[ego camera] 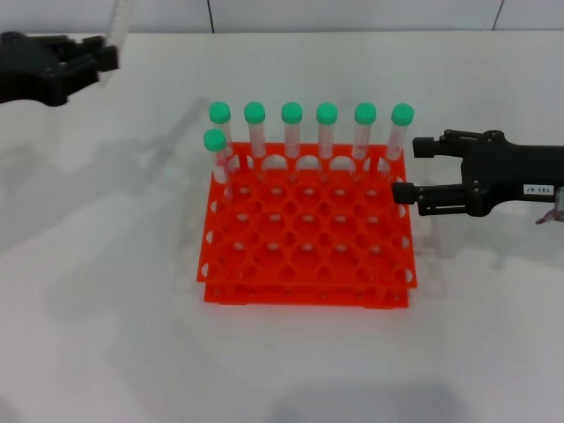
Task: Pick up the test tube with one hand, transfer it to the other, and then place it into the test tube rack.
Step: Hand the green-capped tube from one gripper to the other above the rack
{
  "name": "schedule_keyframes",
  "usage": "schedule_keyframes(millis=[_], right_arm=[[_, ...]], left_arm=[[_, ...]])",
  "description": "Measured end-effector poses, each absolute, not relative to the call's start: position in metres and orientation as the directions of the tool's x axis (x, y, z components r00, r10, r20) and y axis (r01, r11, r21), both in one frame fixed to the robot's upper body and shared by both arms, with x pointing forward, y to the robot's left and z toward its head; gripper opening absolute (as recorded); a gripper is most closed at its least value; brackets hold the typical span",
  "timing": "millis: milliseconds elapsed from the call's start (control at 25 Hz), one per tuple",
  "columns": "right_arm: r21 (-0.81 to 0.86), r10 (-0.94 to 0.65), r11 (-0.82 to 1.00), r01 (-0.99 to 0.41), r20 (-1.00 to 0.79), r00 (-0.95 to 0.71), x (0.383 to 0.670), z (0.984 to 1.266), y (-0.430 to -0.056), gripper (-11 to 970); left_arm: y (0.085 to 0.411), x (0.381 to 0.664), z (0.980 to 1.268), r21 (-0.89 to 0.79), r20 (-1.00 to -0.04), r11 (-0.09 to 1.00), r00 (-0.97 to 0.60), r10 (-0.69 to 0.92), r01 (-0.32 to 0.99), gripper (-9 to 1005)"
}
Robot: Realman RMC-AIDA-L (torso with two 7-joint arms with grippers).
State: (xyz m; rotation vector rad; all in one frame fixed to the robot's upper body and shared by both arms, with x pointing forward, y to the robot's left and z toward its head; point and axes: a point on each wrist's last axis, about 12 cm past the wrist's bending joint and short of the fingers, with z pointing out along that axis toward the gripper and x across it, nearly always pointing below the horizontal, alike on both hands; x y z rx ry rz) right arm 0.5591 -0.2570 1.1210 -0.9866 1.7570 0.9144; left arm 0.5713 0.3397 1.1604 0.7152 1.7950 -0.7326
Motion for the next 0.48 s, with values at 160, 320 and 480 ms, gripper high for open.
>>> schedule_keyframes(millis=[160,320,480], right_arm=[[0.162,-0.238,0.406,-0.900,-0.932,-0.275,0.561,1.123,-0.256,850],[0.158,-0.240,0.402,-0.902,-0.933,-0.270,0.562,1.124,-0.255,850],[0.157,-0.240,0.402,-0.902,-0.932,-0.270,0.562,1.124,-0.255,850]], left_arm=[[0.322,0.575,1.158,-0.148,-0.947,0.589,-0.286,0.148,0.794,192],[0.308,0.576,1.157,-0.137,-0.949,0.547,-0.267,0.166,0.826,192],[0.298,0.576,1.157,-0.124,-0.958,0.518,-0.238,0.160,0.847,192]])
